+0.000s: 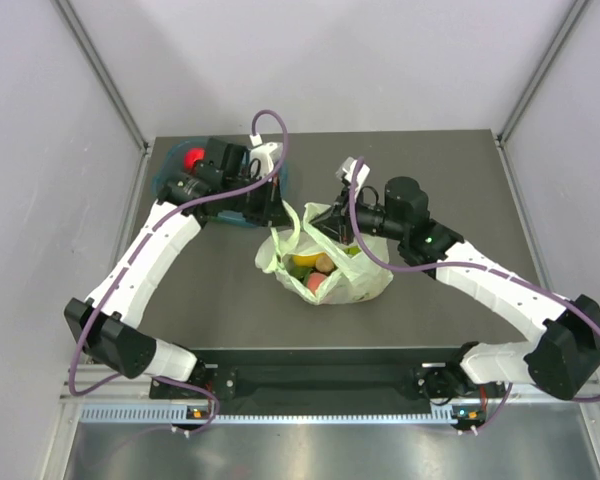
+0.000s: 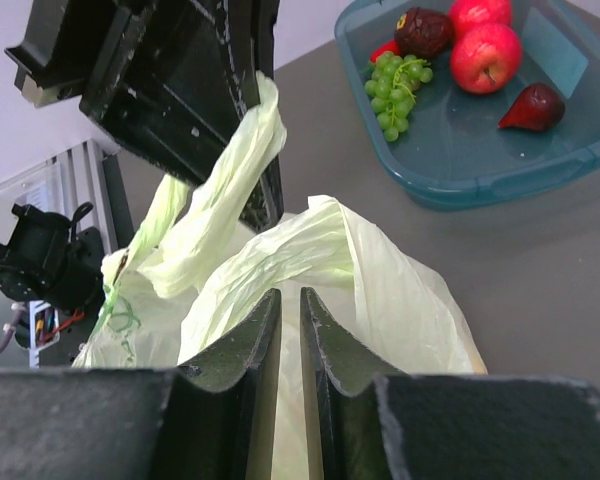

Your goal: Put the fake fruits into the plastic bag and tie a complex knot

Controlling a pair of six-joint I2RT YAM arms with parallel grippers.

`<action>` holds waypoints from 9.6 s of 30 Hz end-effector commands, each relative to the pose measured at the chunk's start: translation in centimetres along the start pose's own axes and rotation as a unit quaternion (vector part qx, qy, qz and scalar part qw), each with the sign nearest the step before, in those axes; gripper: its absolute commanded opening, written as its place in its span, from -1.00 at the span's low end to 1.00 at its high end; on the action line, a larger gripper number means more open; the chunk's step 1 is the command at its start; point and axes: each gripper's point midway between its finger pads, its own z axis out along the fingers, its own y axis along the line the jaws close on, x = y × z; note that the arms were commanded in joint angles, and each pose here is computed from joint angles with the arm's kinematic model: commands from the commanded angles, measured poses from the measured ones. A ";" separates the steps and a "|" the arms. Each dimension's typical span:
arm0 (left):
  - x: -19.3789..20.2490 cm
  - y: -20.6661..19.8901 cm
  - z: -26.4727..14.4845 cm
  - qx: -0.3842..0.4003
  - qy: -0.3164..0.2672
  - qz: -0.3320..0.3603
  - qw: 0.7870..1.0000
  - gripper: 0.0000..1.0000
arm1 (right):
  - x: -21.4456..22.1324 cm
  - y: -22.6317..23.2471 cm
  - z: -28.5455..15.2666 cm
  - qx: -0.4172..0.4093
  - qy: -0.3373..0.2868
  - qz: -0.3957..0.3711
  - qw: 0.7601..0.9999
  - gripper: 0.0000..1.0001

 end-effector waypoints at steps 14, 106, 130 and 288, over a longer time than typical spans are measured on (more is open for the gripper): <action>-3.1 -7.2 0.1 0.170 -0.036 0.032 0.984 -1.00 | -5.9 2.1 -0.2 -0.021 -0.066 -0.032 0.997 -0.71; -5.1 -6.4 -7.1 0.011 -0.097 0.055 0.994 -1.00 | -9.5 1.5 2.2 0.125 -0.183 -0.062 0.973 0.14; -4.4 -8.6 -8.2 0.065 -0.091 0.066 0.992 -0.56 | -12.4 2.2 1.6 0.118 -0.266 -0.078 0.954 -1.00; -8.1 8.5 -5.1 -0.173 -0.233 0.036 0.956 -0.01 | -2.3 -12.8 -8.1 0.438 -0.056 0.061 0.895 -1.00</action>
